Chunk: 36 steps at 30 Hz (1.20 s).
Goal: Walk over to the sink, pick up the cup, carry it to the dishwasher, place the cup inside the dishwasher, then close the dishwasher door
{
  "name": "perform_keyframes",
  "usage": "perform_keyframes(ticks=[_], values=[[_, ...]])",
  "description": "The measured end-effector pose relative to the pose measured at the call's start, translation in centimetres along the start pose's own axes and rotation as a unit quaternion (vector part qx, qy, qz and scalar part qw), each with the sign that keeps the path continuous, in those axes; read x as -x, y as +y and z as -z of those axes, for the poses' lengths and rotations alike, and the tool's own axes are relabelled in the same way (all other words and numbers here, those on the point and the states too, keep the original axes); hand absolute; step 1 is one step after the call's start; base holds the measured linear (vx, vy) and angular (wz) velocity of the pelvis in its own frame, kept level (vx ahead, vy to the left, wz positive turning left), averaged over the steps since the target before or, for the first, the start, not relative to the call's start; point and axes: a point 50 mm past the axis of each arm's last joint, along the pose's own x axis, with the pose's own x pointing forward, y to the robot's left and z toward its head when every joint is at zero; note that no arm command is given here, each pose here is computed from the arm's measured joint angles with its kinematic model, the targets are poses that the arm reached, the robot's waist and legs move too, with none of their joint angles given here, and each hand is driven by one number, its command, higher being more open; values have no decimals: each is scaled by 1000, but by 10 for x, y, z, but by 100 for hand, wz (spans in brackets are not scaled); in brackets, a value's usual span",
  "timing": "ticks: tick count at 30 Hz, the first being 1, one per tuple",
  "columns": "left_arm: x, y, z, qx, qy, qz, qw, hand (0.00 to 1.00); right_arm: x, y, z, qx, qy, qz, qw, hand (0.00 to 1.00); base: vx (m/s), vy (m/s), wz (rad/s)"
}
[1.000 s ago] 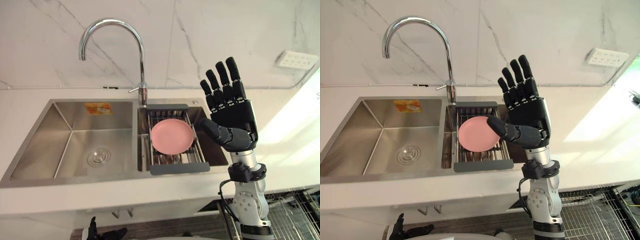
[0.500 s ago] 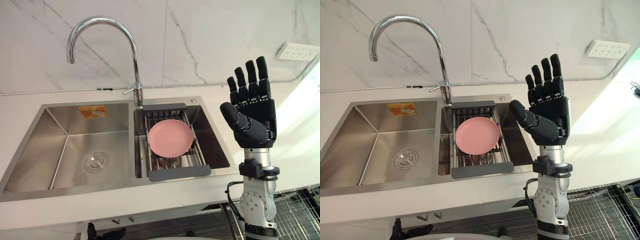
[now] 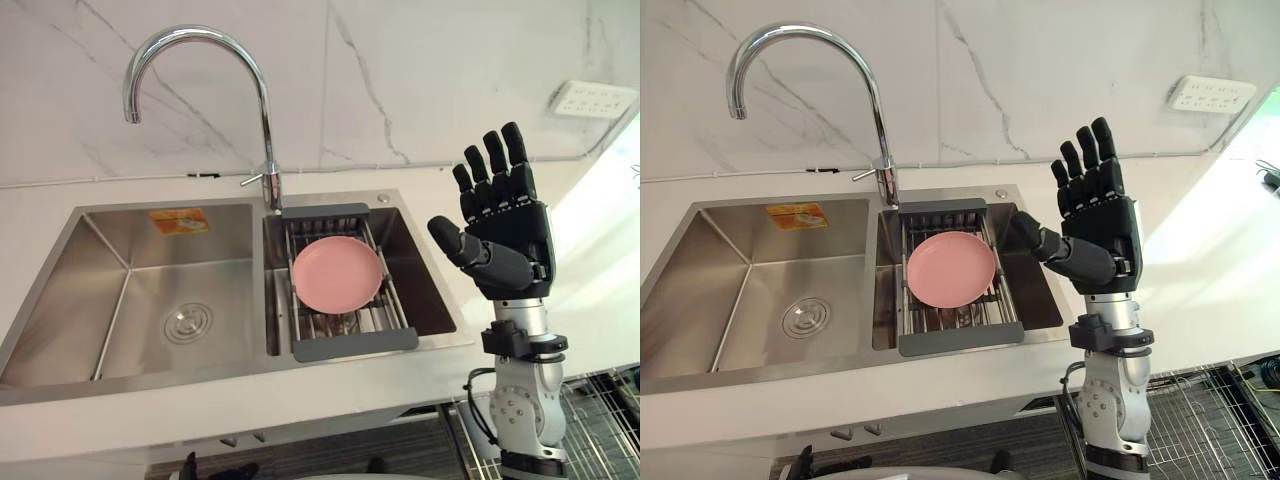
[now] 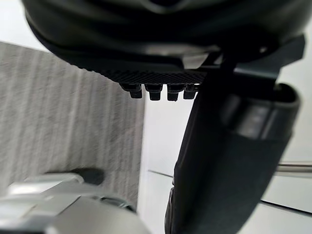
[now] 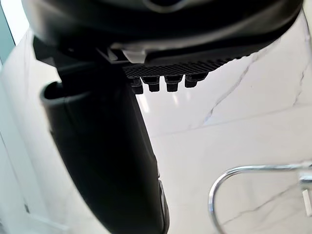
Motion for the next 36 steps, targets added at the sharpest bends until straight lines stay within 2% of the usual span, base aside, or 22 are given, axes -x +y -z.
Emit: perform_keyframes(ticks=[2,4,6,9,13,15,22,31,36], values=[[0,2,4,10,16,5,1000,100,-2,-3,-3,118,34,-17,992,100,-64,-31,-7],[-1,6,3,14,17,0,1000,100,-8,-1,-16,309,55,-57,948,100,-76,-33,-4],[-1,8,5,22,24,-5,999,100,-13,4,-30,392,42,-96,914,100,-72,-29,-2],[-1,13,6,20,31,-12,999,100,-21,17,-46,456,0,-148,878,100,-107,-46,-4],[-2,17,5,5,32,-15,999,100,-22,29,-41,505,4,-199,840,100,-36,-40,3],[-2,17,4,-1,30,-16,999,100,-22,37,-30,525,25,-238,816,100,-1,-34,7],[-3,16,2,-2,32,-11,999,100,-22,38,10,560,102,-294,768,100,26,-22,7],[-3,17,0,-14,29,-5,999,100,-22,37,33,581,124,-314,740,100,-32,11,10],[-3,15,-3,-21,20,0,1000,100,-21,36,49,573,137,-313,745,100,-69,-14,12]])
